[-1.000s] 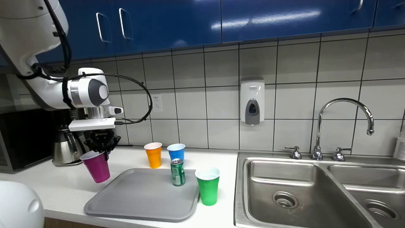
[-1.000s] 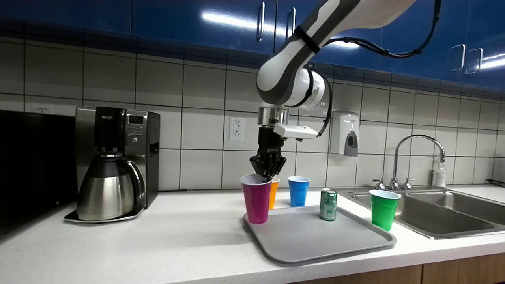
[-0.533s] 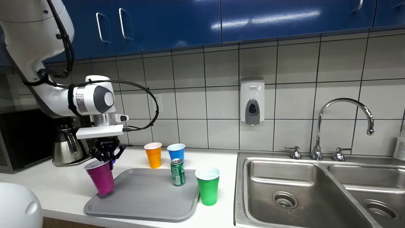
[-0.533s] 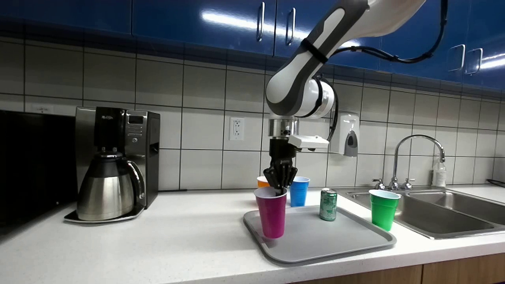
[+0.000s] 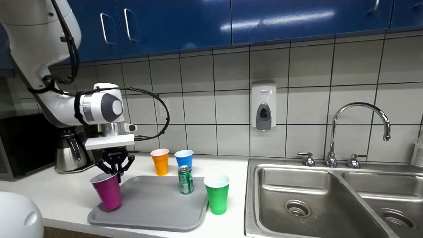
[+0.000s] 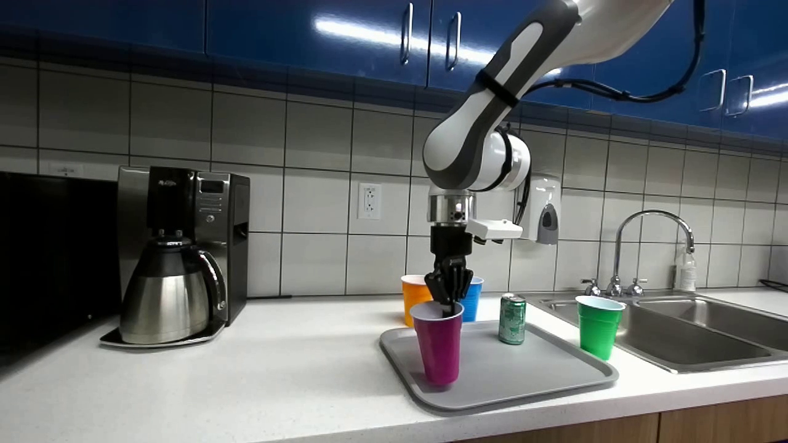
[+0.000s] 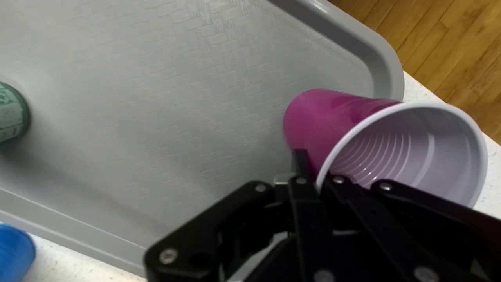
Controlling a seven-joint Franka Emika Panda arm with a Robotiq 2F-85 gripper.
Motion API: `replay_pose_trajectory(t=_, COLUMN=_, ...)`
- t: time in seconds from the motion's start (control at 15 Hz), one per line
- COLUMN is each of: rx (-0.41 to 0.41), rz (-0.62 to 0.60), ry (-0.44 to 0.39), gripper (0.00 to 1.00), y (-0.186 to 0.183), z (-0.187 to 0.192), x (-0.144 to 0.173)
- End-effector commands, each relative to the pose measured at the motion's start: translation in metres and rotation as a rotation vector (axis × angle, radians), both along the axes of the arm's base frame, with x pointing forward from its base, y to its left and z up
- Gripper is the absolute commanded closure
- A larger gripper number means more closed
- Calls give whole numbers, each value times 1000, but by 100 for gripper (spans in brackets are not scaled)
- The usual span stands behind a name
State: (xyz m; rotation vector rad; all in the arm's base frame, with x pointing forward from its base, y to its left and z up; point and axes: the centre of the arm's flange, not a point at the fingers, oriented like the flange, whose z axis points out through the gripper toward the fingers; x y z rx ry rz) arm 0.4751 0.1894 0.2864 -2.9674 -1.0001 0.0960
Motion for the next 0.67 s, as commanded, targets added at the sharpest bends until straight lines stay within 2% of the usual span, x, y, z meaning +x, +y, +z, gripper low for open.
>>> replay_pose_trajectory(t=0.0, rx=3, rz=57, ry=-3, gripper=99, y=-11, z=4, x=-5)
replay_pose_trajectory(t=0.6, rx=8, rz=99, ry=-25, gripper=99, y=-14, z=3, x=0)
